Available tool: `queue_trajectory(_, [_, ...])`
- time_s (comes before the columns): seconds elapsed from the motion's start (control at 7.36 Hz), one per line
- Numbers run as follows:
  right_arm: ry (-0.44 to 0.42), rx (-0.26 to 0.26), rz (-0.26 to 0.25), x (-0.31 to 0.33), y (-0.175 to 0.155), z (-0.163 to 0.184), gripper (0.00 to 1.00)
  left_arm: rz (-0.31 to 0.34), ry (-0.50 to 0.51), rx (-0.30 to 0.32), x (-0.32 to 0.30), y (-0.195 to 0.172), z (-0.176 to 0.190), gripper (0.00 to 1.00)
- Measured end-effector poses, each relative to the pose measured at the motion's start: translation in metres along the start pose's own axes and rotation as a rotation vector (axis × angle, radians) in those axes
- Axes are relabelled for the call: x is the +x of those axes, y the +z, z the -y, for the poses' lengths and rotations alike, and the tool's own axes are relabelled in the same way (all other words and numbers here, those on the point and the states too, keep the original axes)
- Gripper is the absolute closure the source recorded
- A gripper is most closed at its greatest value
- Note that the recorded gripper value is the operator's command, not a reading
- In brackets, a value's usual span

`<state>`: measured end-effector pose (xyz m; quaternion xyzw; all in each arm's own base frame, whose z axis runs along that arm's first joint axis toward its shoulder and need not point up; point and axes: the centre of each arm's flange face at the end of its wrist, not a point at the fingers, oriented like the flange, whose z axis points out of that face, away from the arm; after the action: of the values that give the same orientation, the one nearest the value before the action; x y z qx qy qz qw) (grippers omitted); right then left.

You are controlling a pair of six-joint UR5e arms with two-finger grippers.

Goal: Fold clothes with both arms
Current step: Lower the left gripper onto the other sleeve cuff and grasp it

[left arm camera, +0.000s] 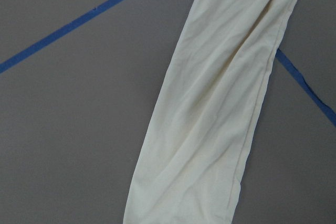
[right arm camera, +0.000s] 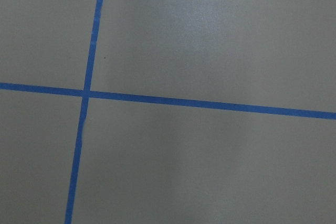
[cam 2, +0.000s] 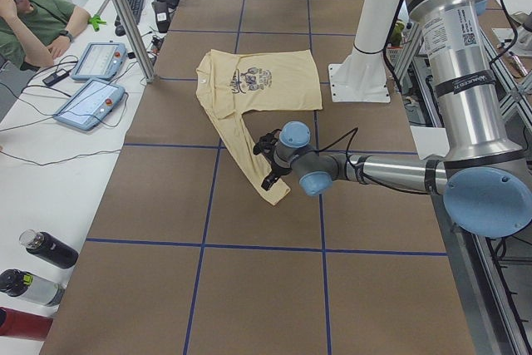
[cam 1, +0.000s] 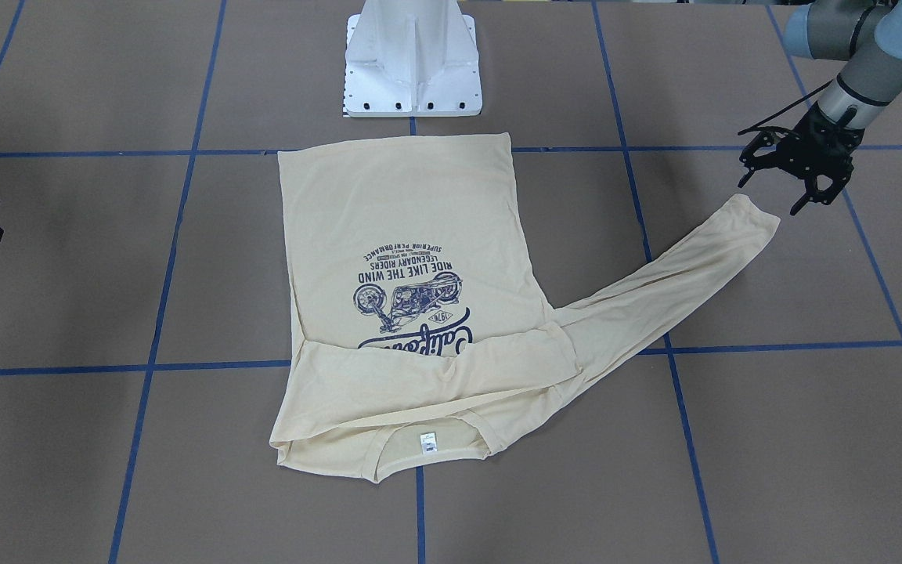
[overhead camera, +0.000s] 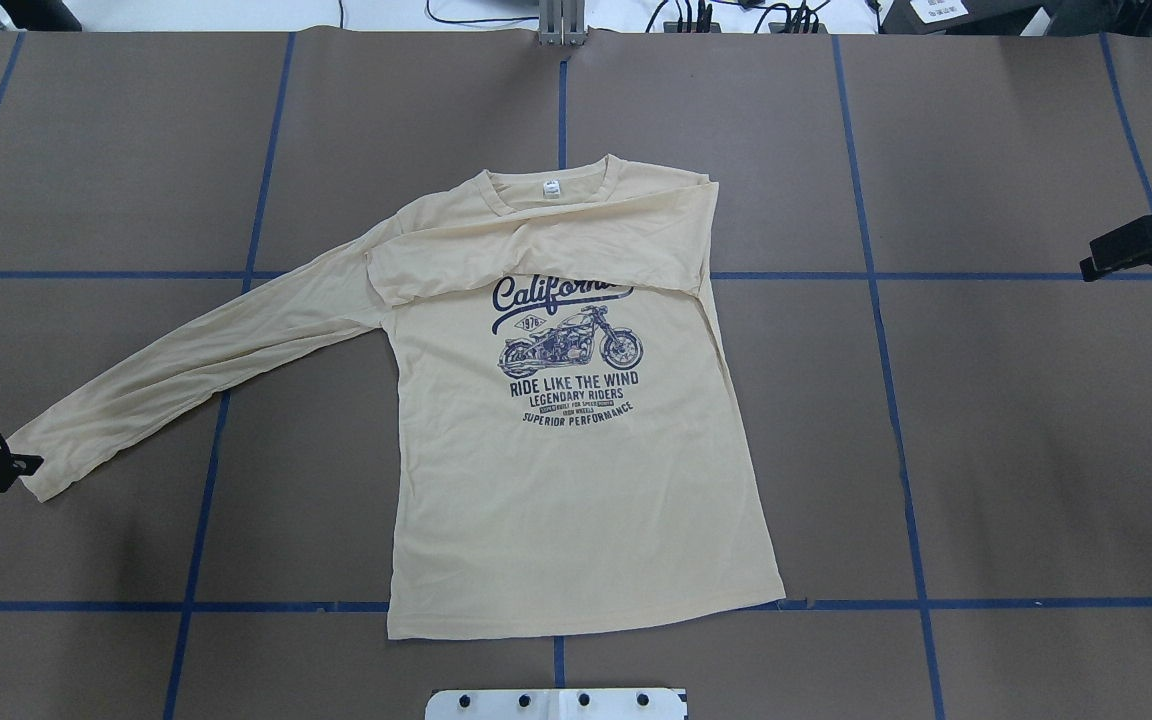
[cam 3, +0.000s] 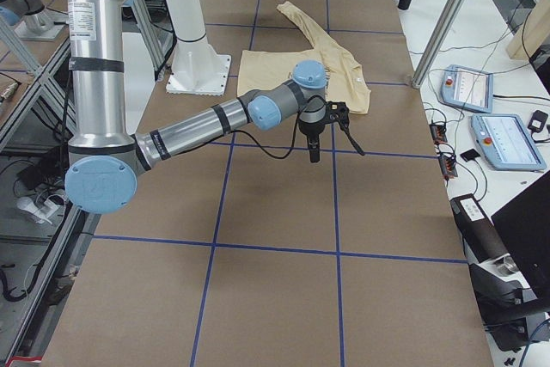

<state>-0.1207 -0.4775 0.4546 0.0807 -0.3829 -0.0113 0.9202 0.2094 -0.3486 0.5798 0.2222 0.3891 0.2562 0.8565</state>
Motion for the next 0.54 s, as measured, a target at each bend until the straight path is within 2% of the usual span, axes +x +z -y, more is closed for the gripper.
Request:
queue_trajectory(0.14, [0.001, -0.001, 0.0, 0.0, 0.0, 0.0, 0.0, 0.015, 0.012, -0.012, 0.003, 0.009, -0.004, 0.01])
queue_trajectory(0.41, [0.001, -0.001, 0.0, 0.0, 0.0, 0.0, 0.0, 0.018, 0.041, -0.039, 0.015, 0.025, -0.011, 0.23])
queue_trajectory(0.54, [0.002, -0.001, 0.001, 0.001, 0.0, 0.0, 0.0, 0.015, 0.054, -0.053, 0.02, 0.031, -0.015, 0.38])
